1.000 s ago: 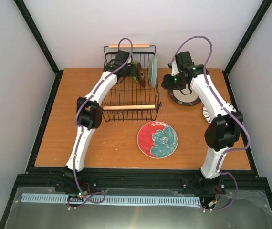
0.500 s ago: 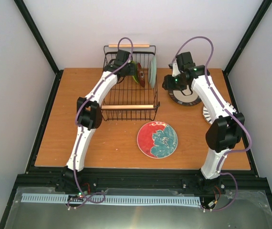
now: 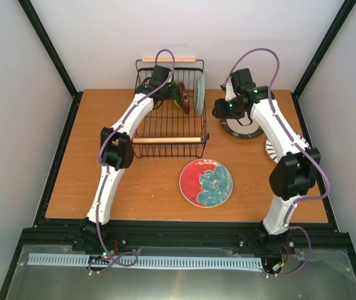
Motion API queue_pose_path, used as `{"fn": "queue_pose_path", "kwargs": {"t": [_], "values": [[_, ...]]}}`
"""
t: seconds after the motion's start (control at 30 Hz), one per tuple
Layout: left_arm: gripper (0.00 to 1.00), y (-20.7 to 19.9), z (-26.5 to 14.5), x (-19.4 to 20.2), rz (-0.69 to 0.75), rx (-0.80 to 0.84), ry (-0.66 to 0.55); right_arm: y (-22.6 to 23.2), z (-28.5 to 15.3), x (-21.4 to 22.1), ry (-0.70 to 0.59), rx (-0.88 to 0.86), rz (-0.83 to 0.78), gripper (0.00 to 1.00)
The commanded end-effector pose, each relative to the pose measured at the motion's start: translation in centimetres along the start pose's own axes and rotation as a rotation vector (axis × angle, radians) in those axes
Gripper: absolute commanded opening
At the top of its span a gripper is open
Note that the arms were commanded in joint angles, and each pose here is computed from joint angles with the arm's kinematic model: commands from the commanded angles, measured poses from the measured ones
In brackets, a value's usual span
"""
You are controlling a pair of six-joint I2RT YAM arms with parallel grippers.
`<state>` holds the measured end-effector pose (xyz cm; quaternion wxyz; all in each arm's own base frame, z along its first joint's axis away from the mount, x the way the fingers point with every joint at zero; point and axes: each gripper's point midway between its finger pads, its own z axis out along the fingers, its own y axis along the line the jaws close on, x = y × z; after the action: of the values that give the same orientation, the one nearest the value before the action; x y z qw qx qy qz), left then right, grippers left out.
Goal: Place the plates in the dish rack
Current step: Pick up the plate from the dish rack.
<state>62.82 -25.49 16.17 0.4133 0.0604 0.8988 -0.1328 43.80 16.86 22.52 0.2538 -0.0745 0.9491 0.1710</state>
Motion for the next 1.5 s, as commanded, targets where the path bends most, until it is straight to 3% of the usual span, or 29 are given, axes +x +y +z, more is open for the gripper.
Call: {"fn": "queue_pose_path", "kwargs": {"t": [0.0, 0.23, 0.33, 0.63, 1.07, 1.47], "values": [[0.45, 0.0, 0.6, -0.2, 0.027, -0.016, -0.017, 0.0, -1.9, -0.3, -0.035, 0.01, -0.022, 0.53], [0.46, 0.1, 1.9, 0.1, 0.006, -0.016, -0.032, -0.8, -2.8, -0.2, -0.043, 0.039, -0.016, 0.53], [0.39, 0.1, 2.1, 0.1, -0.002, -0.014, -0.037, -1.3, -3.0, -0.1, -0.045, 0.048, -0.007, 0.53], [0.01, 0.3, 1.4, -0.3, -0.01, -0.027, -0.038, -1.4, -2.8, -0.2, -0.047, 0.038, 0.004, 0.53], [0.01, -0.4, -2.6, -3.3, -0.024, -0.02, -0.094, -0.8, -2.3, 0.1, -0.035, -0.005, 0.006, 0.53], [0.01, 0.8, -6.0, -6.8, 0.025, -0.115, -0.188, 0.0, -2.5, 0.3, -0.039, -0.029, -0.006, 0.53]]}}
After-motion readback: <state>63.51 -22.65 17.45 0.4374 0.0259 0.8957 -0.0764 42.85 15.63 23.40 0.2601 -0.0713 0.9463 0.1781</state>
